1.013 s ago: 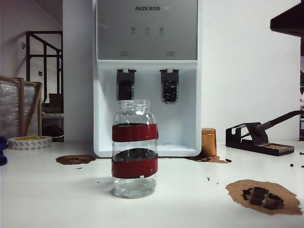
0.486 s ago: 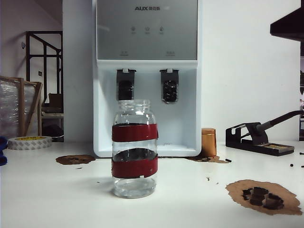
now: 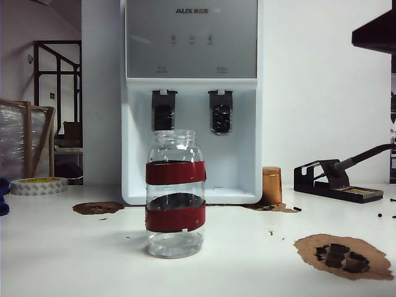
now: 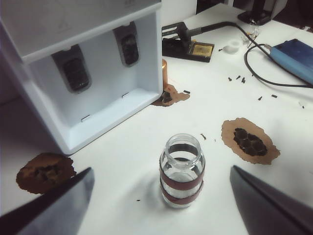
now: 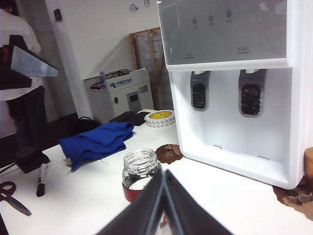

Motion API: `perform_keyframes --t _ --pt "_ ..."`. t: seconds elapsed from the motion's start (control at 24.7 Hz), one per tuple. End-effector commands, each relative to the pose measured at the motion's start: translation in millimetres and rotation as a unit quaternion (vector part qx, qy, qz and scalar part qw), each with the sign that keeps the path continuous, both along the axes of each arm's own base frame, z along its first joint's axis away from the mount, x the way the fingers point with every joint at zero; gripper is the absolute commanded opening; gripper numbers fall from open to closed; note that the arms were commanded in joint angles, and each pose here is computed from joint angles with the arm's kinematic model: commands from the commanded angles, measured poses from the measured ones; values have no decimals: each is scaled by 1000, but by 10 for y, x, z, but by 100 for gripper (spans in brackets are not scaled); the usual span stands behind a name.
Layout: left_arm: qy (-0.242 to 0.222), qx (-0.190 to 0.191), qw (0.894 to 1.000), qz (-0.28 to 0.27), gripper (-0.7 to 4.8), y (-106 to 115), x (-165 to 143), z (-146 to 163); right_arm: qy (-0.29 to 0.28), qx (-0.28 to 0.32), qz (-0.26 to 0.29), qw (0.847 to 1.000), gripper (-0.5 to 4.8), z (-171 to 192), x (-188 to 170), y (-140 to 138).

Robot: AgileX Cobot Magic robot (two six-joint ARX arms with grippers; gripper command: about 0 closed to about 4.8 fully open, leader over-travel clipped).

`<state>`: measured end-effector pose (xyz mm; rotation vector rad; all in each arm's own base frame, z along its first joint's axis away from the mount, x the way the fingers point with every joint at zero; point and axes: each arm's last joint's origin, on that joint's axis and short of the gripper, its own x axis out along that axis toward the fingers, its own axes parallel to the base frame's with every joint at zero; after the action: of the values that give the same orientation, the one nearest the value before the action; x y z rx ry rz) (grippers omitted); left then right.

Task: Pick up the water bottle with two loops of red belts, then reach the front water dispenser and gently press the gray-black baffle horizontally to get a little water.

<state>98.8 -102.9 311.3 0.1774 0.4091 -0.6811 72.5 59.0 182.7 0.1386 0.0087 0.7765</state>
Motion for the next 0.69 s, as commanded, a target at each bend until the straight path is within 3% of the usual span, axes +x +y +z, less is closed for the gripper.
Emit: perform_keyframes --t 0.04,0.08,0.16,0.28,0.41,0.53,0.69 --pt "-2 2 1000 -3 479 -10 10 8 -5 6 -2 1000 9 28 -2 -5" --pt "-2 1 1000 -3 479 -10 10 8 -5 6 -2 1000 9 28 -2 -5" --pt "-2 1 1000 -3 479 -9 9 9 -15 13 -2 1000 91 53 -4 -6" --pt "-2 1 1000 -3 479 -9 9 10 -52 42 -2 998 287 165 -19 -18" --pt "-3 0 1000 -3 479 -7 7 25 -71 55 -2 996 292 281 -45 -37" --pt "-5 -2 1000 -3 479 -6 6 40 -79 59 -2 995 385 358 -58 -47" --pt "-3 -1 1000 -4 479 -3 3 44 -105 78 7 991 386 492 -38 -26"
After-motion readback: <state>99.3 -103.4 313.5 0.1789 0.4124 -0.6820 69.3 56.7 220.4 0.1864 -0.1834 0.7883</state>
